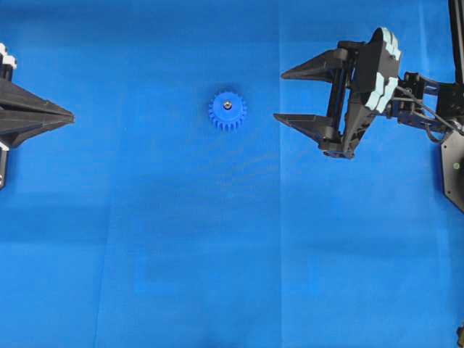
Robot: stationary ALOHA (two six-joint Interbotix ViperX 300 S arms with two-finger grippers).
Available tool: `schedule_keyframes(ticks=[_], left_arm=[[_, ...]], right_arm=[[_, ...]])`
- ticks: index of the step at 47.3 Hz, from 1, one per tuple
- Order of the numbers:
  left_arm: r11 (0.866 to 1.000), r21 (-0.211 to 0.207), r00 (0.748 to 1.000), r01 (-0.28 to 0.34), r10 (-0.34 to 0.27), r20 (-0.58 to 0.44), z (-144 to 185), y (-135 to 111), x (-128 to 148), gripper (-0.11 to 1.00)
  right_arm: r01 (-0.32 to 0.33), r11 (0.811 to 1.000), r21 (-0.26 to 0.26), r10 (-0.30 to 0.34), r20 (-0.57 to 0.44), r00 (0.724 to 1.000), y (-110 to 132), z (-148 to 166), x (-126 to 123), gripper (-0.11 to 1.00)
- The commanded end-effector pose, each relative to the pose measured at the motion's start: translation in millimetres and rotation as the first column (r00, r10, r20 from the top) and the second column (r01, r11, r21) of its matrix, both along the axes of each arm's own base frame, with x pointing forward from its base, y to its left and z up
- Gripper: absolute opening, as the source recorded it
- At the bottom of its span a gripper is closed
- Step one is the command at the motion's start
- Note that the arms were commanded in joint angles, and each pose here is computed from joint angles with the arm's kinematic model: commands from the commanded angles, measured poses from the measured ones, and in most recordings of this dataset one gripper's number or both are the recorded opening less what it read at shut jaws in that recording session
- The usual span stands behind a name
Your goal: Insert the shaft placed at a random location into the center hole of the small gear at another random location.
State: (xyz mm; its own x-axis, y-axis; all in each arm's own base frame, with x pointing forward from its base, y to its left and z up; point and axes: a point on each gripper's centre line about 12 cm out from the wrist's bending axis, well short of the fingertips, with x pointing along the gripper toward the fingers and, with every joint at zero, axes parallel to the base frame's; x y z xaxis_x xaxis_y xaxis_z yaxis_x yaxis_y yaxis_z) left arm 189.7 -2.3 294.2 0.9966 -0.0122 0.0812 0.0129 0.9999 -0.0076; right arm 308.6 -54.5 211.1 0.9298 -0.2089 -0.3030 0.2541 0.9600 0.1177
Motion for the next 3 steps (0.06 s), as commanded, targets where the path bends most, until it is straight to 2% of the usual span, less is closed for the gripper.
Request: schedule_keyframes(ticks=[1, 3], left_arm=[[1.000, 0.003, 1.000, 0.004, -0.004, 0.011, 3.8, -0.7, 0.8, 0.00], [1.000, 0.003, 1.000, 0.004, -0.004, 0.011, 3.8, -0.7, 0.8, 0.00]], right_arm=[[0.001, 1.000, -0.002, -0.001, 0.028, 1.000, 0.2, 8.0, 0.5, 0.69], [0.001, 1.000, -0.002, -0.001, 0.029, 1.000, 0.3, 8.5, 0.4, 0.69]])
